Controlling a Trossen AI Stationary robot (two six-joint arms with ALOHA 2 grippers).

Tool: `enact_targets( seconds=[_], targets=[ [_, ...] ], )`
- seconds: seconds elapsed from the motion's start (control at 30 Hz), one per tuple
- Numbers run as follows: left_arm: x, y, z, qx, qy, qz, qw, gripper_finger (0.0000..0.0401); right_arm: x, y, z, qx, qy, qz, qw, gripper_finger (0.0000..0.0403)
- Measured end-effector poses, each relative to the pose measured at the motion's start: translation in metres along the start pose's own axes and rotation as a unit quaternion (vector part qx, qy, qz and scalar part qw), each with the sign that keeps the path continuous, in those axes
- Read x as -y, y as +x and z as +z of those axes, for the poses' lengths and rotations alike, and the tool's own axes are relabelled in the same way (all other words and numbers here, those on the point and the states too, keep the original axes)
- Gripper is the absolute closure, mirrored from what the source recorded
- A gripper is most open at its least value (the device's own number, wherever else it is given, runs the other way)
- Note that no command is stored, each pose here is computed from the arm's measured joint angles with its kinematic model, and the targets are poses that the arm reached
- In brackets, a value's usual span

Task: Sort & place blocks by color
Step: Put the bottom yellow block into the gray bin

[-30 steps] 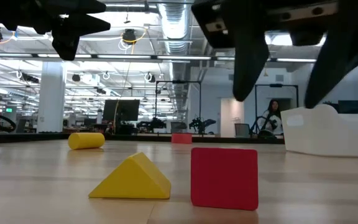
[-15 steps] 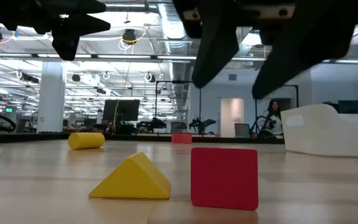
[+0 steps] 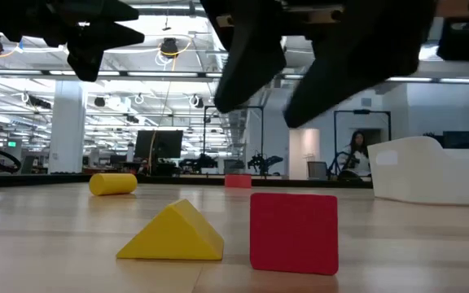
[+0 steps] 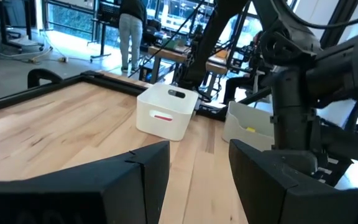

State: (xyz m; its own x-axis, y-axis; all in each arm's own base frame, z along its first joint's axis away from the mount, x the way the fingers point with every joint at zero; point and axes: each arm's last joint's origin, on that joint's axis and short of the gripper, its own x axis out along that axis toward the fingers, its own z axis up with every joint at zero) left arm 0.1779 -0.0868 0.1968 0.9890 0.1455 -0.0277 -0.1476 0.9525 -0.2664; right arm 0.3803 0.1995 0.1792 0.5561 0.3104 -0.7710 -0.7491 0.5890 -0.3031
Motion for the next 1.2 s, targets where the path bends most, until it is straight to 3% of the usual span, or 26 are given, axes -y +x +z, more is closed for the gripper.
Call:
enact_targets(
  seconds=[0.3,0.63,0.73,0.87,1.2],
  targets=[
    [0.0,0.0,0.0,0.0,-0.004,0.0,1.0,0.0249,-0.005,0.003,0.002,0.011,-0.002,0.026,1.0,0.019],
    [0.001,0.0,-0.001,-0.01,-0.002,-0.027,1.0,0.0249,0.013,0.002,0.001,0.038,0.035,-0.01,0.999,0.0223],
    [0.001,0.0,-0.001,-0.01,-0.002,-0.025,1.0,0.0249,0.023,0.001,0.003,0.066,0.098,-0.03,0.993,0.0227],
    [0.001,0.0,-0.001,-0.01,-0.002,-0.025,1.0,0.0249,0.034,0.0,0.0,0.083,0.18,-0.038,0.979,0.021],
    [0.001,0.0,-0.001,-0.01,-0.007,-0.025,1.0,0.0249,0.026,0.0,0.009,0.103,0.202,-0.04,0.973,0.0149]
  ],
)
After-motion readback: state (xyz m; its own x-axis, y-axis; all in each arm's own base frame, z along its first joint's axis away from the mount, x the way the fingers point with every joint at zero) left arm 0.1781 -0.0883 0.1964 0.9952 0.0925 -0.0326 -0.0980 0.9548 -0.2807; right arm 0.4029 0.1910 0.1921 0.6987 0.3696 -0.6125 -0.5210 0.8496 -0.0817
